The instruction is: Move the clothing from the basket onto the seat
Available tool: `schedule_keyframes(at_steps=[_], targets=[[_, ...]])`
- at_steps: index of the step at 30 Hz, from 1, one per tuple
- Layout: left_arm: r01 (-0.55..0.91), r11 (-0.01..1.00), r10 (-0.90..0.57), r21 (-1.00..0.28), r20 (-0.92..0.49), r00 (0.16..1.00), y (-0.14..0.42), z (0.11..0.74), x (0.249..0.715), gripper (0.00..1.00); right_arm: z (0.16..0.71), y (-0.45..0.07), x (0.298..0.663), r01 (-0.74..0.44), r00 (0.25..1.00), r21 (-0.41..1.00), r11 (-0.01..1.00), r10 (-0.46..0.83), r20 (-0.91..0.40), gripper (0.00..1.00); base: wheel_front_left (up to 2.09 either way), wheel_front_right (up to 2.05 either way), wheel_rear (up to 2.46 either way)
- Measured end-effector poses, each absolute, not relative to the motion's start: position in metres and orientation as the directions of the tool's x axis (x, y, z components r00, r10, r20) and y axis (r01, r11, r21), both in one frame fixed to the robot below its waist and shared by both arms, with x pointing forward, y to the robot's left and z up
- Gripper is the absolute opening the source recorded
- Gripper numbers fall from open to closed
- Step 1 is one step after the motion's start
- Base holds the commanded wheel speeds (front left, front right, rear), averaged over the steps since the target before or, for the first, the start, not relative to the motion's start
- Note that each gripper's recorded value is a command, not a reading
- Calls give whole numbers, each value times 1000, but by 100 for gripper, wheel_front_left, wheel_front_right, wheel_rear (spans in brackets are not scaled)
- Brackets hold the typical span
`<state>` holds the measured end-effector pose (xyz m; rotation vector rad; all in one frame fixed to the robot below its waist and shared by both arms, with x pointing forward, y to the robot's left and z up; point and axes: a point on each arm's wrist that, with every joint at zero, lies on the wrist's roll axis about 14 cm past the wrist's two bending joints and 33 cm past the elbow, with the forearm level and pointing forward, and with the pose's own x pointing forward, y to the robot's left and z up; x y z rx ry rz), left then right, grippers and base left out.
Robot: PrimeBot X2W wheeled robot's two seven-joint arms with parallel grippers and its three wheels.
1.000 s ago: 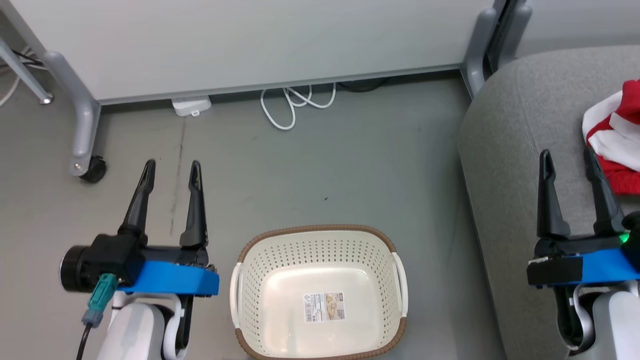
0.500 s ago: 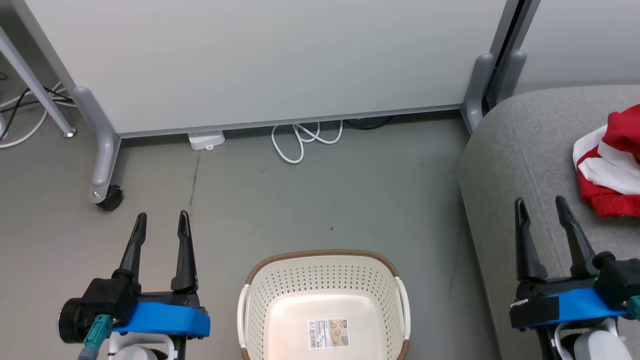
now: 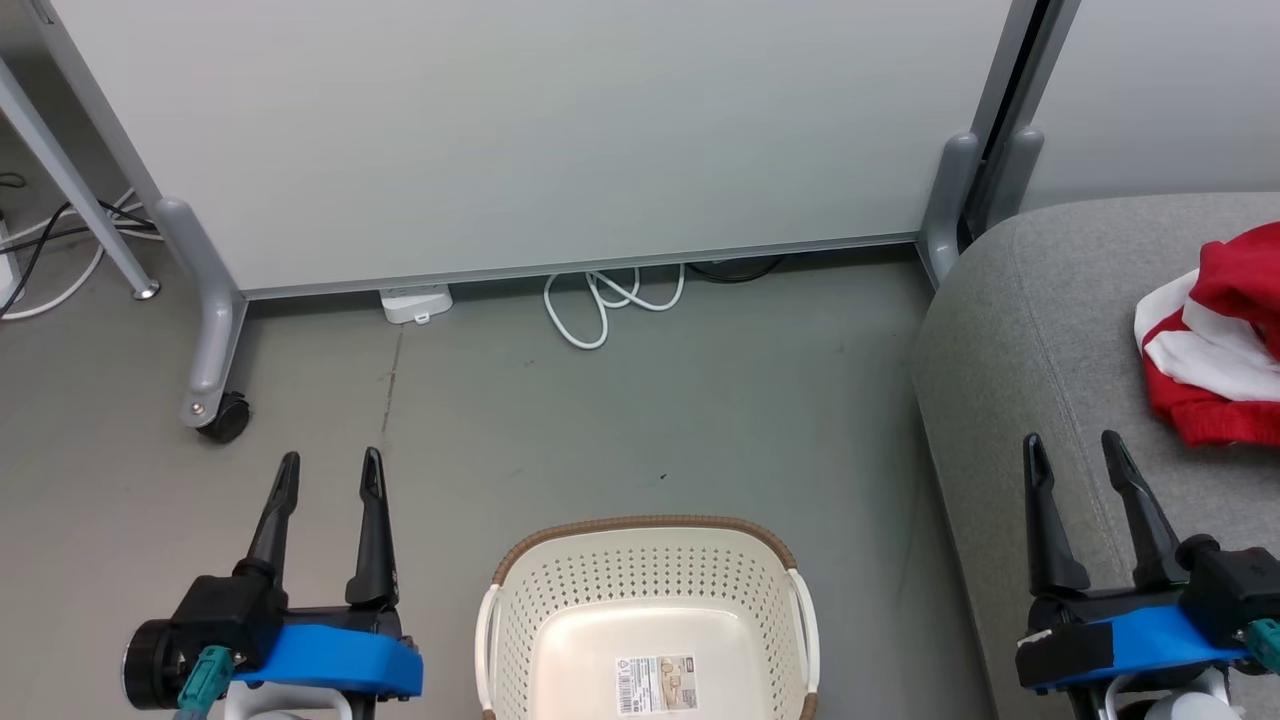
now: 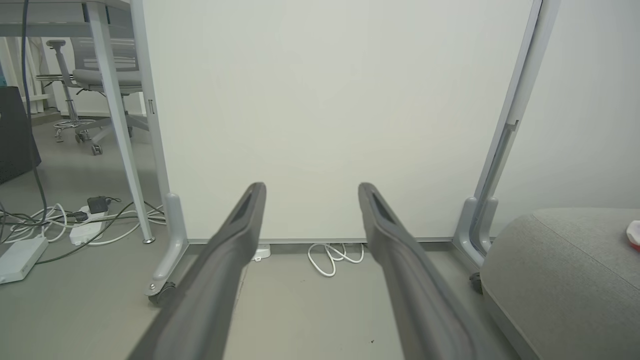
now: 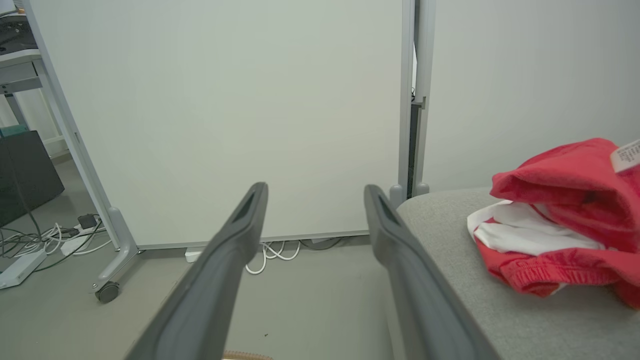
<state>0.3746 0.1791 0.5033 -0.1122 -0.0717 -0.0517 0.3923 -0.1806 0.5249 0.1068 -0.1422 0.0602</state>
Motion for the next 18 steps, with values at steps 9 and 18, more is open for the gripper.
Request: schedule_keyframes(at_steps=[9, 18], targets=[[26, 986, -33, -167, -40, 999, 180, 470, 361, 0, 499, -183, 387, -44, 998, 157, 987, 36, 54, 0, 0, 0, 0], [-28, 944, 7, -328, -65, 998, 188, 468, 362, 0, 495, -189, 386, -6, 1000, 325, 946, -2, 26, 0, 0, 0, 0]])
